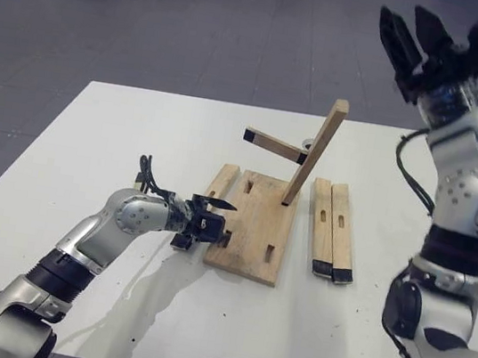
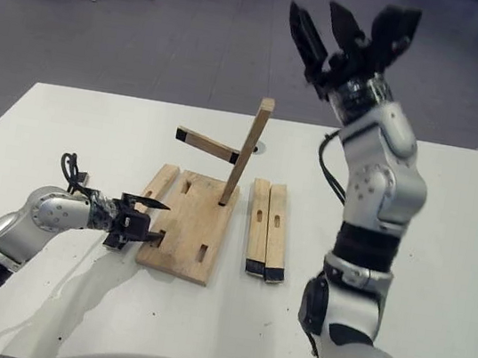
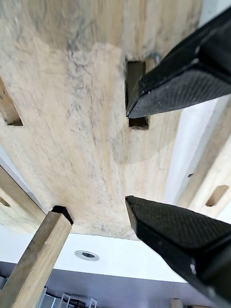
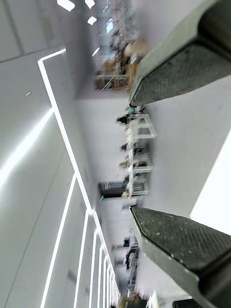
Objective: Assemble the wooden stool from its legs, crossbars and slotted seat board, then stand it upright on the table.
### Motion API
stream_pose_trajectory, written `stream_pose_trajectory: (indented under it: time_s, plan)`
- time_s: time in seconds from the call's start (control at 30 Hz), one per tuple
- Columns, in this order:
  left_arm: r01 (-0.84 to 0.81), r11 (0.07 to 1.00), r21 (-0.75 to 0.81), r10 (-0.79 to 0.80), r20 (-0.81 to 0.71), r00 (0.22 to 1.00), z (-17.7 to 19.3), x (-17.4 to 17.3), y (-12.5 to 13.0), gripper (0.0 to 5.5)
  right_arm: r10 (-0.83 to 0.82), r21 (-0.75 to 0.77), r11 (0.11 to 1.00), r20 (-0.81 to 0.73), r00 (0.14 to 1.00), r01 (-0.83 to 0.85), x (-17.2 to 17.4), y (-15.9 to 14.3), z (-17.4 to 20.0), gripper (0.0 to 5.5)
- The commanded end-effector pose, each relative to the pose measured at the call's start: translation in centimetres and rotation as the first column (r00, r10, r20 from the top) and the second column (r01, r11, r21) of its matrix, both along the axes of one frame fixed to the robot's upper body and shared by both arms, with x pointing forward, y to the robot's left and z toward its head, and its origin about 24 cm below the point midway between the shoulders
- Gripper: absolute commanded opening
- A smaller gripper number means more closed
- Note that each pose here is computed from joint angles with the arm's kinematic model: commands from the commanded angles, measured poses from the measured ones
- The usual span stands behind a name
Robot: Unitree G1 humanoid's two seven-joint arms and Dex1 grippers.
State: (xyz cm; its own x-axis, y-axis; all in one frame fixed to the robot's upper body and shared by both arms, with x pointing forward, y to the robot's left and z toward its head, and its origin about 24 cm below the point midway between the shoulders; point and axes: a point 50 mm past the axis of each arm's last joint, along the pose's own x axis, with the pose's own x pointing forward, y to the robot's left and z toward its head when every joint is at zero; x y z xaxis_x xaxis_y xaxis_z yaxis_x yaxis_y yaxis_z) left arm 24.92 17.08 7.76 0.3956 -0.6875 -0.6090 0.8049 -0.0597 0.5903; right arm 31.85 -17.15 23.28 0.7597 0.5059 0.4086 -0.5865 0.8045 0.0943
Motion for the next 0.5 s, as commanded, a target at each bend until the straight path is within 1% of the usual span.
stream_pose_trajectory:
  time_s: [0.03,0.13,0.23,0.37,0.5]
  plan:
    - [-0.068,0.998,-0.002,0.068,0.002,0.998,1.1,-0.5,1.2,2.99,-0.079,-0.054,0.996,-0.162,0.984,0.071,-3.4,-1.4,-4.8,3.77]
    - [-0.129,0.991,0.031,0.13,-0.024,0.991,0.4,-1.2,2.6,2.99,-0.155,-0.116,0.986,-0.327,0.932,0.123,-6.3,-2.2,-10.2,3.77]
    - [-0.15,0.986,0.074,0.155,-0.058,0.986,-0.9,-2.1,3.4,2.99,-0.196,-0.165,0.977,-0.433,0.88,0.137,-8.2,-2.6,-13.9,3.77]
    - [-0.169,0.982,0.081,0.176,-0.082,0.981,-2.1,-2.7,3.4,2.99,-0.255,-0.259,0.957,-0.53,0.809,0.132,-10.5,-3.1,-18.3,3.77]
    - [-0.175,0.98,0.093,0.184,-0.094,0.978,-2.8,-2.9,3.5,2.99,-0.298,-0.384,0.921,-0.597,0.745,0.061,-12.4,-3.6,-22.0,3.77]
